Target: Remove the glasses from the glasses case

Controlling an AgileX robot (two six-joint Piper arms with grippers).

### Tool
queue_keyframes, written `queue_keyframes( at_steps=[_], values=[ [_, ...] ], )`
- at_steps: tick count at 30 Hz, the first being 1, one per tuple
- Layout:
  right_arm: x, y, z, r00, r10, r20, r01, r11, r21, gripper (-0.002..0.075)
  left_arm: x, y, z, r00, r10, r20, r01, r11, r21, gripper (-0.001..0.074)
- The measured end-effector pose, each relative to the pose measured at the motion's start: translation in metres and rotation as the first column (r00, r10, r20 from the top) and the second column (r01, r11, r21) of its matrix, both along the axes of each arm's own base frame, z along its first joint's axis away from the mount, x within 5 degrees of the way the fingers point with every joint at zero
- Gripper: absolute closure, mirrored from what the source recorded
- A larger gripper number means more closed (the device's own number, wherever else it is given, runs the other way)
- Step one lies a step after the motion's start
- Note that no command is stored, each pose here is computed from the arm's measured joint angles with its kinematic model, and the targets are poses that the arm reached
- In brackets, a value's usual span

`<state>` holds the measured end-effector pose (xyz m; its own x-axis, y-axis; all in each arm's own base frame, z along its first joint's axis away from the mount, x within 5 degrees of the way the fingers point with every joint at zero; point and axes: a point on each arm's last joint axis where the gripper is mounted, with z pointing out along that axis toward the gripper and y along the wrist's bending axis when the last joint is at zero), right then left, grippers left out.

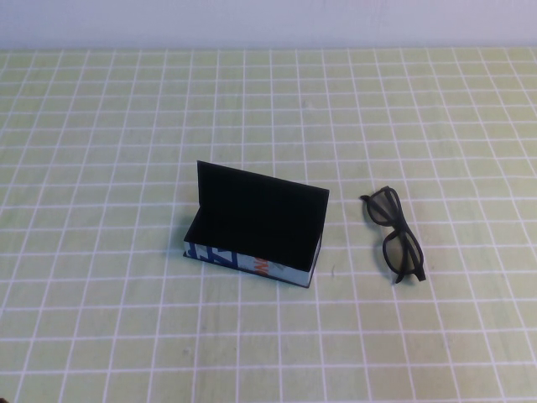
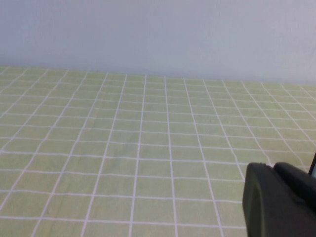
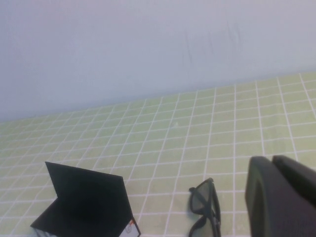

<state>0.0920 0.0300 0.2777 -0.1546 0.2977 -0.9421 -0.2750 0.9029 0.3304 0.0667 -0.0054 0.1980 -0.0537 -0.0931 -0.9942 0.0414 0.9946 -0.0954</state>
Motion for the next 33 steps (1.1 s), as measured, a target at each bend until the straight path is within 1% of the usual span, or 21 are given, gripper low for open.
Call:
queue_keyframes(
  at_steps=[9,12,14,18,21,27,33],
  values=[
    [0.000,0.000,0.000,1.000,0.000,0.001,0.000,1.000,-0.002,0.0743,0.000,0.000,0.000,1.000,0.001,0.001,0.000,1.000,-0.008,0.0739],
    [-0.001,-0.001,-0.002,1.000,-0.003,0.020,0.004,0.999,-0.048,0.0743,0.000,0.000,0.000,1.000,0.001,0.001,-0.001,1.000,-0.010,0.0739],
    [-0.002,-0.005,-0.006,0.999,-0.038,0.036,0.041,0.997,-0.072,0.0743,0.000,0.000,0.000,1.000,0.001,0.001,-0.001,1.000,-0.010,0.0739],
    [-0.007,-0.019,-0.015,0.982,-0.177,0.071,0.183,0.979,-0.091,0.0743,0.000,0.000,0.000,1.000,0.001,0.001,-0.001,1.000,-0.010,0.0739],
    [-0.019,-0.024,-0.028,0.970,-0.225,0.096,0.236,0.964,-0.124,0.0743,0.000,0.000,0.000,1.000,0.001,0.001,-0.001,1.000,-0.010,0.0739],
    [-0.039,-0.024,-0.050,0.958,-0.222,0.181,0.248,0.960,-0.131,0.0743,0.000,0.000,0.000,1.000,0.001,0.001,-0.001,1.000,-0.010,0.0739],
    [-0.038,-0.022,-0.064,0.968,-0.208,0.139,0.227,0.964,-0.136,0.0743,0.000,0.000,0.000,1.000,0.001,0.001,-0.001,1.000,-0.010,0.0739]
  ],
)
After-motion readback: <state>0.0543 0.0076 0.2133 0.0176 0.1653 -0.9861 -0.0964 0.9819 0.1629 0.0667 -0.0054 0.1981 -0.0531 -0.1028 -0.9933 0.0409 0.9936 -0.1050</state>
